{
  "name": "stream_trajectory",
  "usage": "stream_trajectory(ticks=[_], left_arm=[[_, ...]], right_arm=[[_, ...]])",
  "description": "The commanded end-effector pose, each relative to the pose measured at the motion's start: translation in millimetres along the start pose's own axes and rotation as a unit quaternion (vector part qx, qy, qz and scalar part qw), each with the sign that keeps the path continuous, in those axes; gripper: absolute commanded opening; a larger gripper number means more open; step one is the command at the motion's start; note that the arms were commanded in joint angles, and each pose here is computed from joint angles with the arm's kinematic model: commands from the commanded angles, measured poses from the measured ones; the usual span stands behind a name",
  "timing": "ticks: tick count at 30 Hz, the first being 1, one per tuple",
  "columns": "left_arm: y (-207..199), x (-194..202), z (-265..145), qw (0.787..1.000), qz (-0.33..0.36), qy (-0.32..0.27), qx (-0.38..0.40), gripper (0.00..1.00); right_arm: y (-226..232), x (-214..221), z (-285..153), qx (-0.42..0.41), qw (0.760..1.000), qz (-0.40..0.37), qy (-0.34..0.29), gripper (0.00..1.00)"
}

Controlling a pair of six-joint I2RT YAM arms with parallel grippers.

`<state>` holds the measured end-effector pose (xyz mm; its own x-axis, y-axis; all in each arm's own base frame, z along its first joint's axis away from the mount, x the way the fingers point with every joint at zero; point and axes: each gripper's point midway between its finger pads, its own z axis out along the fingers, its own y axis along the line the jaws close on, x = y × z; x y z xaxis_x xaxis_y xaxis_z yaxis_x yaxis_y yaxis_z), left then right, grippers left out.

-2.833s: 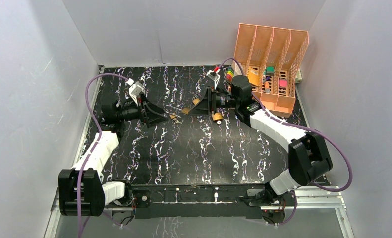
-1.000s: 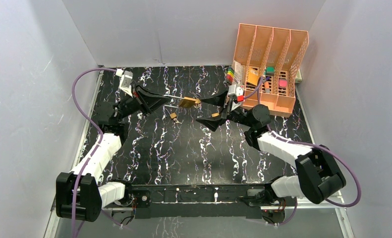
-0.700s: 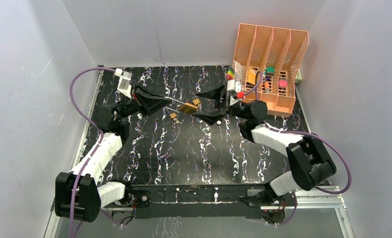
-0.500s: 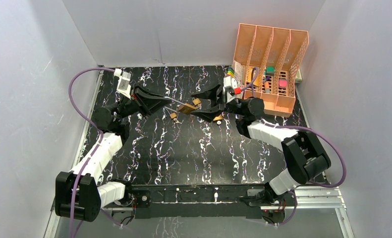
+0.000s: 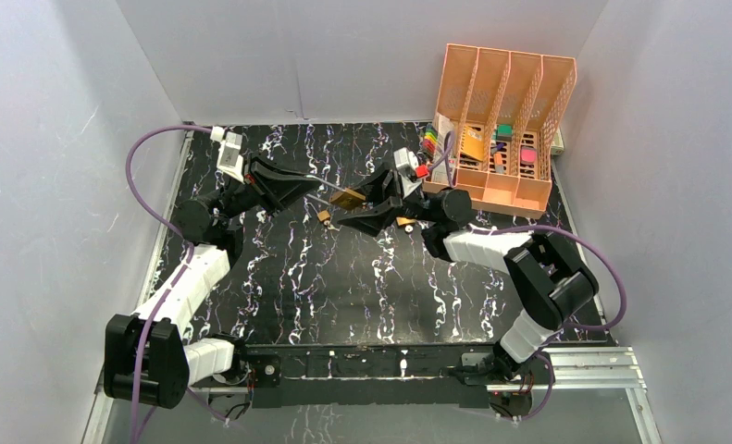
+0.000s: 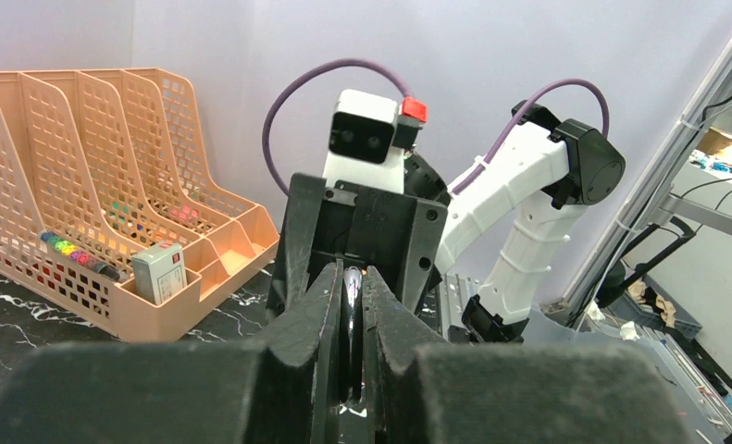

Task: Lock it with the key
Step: Pick up the lock from the center of the board.

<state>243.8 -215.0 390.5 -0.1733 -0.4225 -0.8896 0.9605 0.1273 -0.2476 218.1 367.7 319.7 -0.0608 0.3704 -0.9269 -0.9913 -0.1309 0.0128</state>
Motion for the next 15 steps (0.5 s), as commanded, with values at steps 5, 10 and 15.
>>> stream_trajectory(ticks=[5, 10, 15], left_arm=[[-16, -47, 10, 0.993, 0.092, -0.077, 0.019, 0.00], [-17, -48, 10, 0.992, 0.093, -0.080, 0.019, 0.00], [-16, -46, 10, 0.992, 0.093, -0.078, 0.018, 0.00]], right_arm=[[14, -49, 10, -0.012, 0.992, -0.051, -0.115, 0.58], [14, -54, 14, -0.014, 0.991, -0.051, -0.125, 0.54], [18, -59, 14, -0.015, 0.990, -0.059, -0.130, 0.54]])
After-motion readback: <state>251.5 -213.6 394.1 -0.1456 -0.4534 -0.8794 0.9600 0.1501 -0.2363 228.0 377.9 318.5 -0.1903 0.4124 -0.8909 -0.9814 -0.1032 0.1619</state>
